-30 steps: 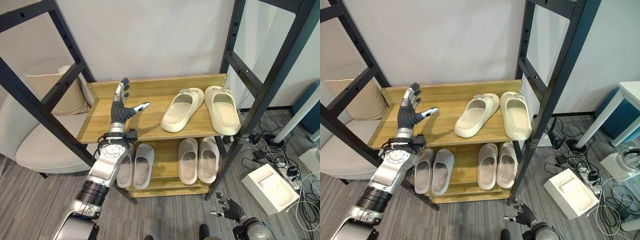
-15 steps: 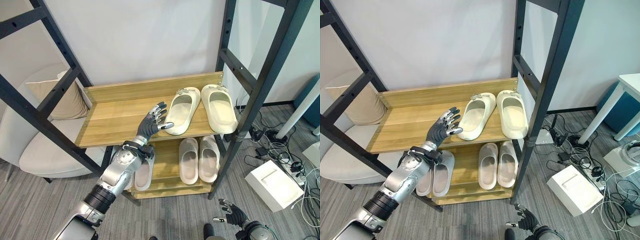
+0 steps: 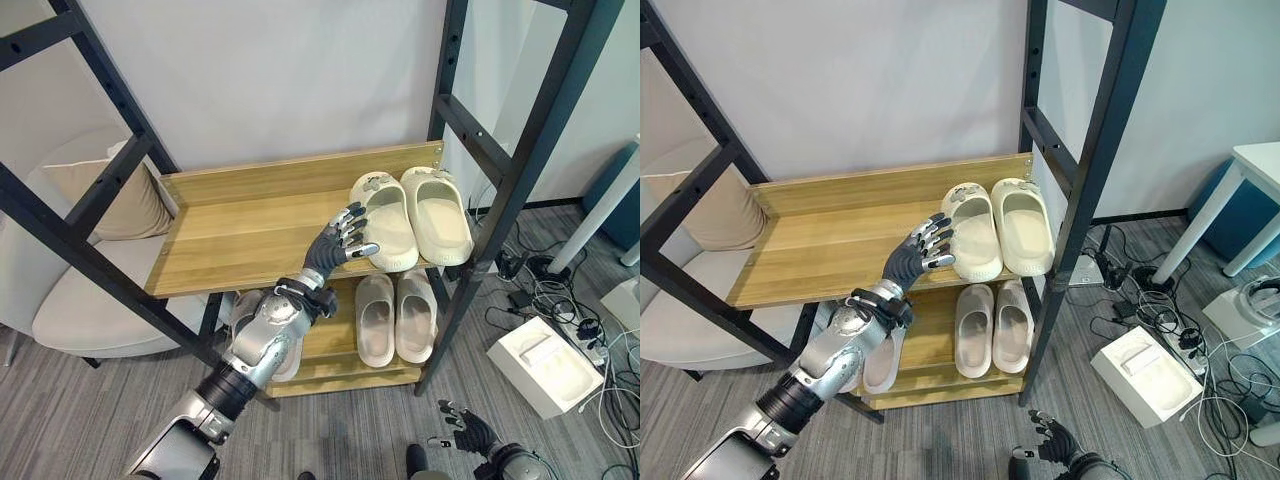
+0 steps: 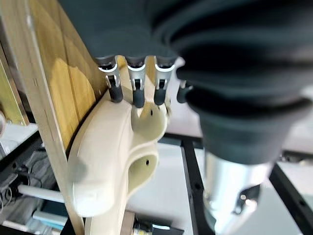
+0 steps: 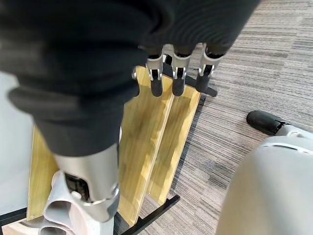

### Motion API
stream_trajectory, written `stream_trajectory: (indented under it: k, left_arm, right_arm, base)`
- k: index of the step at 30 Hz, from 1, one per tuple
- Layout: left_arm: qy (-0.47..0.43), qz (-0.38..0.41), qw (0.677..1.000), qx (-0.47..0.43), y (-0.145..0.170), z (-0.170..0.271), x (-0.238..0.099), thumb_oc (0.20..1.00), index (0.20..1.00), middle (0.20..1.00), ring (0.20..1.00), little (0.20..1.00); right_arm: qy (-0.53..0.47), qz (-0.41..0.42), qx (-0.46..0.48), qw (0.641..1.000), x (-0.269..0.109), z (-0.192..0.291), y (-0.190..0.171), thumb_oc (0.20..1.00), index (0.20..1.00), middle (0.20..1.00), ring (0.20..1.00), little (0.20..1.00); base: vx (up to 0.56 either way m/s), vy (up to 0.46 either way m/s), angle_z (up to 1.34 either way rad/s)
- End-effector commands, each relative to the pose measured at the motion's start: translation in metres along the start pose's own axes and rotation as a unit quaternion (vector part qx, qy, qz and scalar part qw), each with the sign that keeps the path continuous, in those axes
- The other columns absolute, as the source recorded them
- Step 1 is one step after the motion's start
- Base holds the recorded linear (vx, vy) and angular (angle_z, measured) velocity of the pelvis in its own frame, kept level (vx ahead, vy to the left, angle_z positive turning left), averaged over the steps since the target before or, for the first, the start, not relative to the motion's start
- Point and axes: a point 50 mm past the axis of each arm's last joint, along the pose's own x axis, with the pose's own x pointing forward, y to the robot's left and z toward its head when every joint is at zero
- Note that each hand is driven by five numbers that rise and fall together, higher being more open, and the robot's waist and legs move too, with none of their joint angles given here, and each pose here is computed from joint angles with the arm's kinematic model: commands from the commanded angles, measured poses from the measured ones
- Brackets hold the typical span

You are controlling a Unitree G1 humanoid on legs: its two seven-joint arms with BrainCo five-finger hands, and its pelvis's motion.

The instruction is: Arrange the slippers neatly on the shoe rack.

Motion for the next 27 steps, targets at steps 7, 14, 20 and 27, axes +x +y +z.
stream_trajectory:
  k: [7, 14, 20, 27]
  left_arm:
    - [-0.097, -0.023, 0.994, 0.047, -0.025, 0.051, 0.047, 1.0, 1.0, 1.0, 1.0, 1.0]
    - [-0.123, 0.032, 0.989, 0.077, -0.012, 0.064, 0.055, 1.0, 1.0, 1.0, 1.0, 1.0]
    - [-0.246, 0.067, 0.958, 0.131, 0.004, 0.104, 0.021, 1.0, 1.0, 1.0, 1.0, 1.0]
    - [-0.347, 0.027, 0.93, 0.118, -0.001, 0.141, -0.01, 1.0, 1.0, 1.0, 1.0, 1.0]
  right_arm:
    - [-0.046, -0.002, -0.007, 0.999, 0.007, 0.025, -0.002, 1.0, 1.0, 1.0, 1.0, 1.0]
    - [-0.044, -0.001, -0.002, 0.999, 0.008, 0.022, 0.0, 1.0, 1.0, 1.0, 1.0, 1.0]
    - [-0.071, -0.012, 0.01, 0.997, 0.01, 0.033, 0.0, 1.0, 1.0, 1.0, 1.0, 1.0]
    - [-0.081, -0.014, 0.012, 0.997, 0.015, 0.04, 0.001, 1.0, 1.0, 1.0, 1.0, 1.0]
  base:
    - [0.0, 0.0, 0.0]
    - [0.0, -0.004, -0.01]
    - [0.0, 0.0, 0.01]
    - [0.0, 0.008, 0.08]
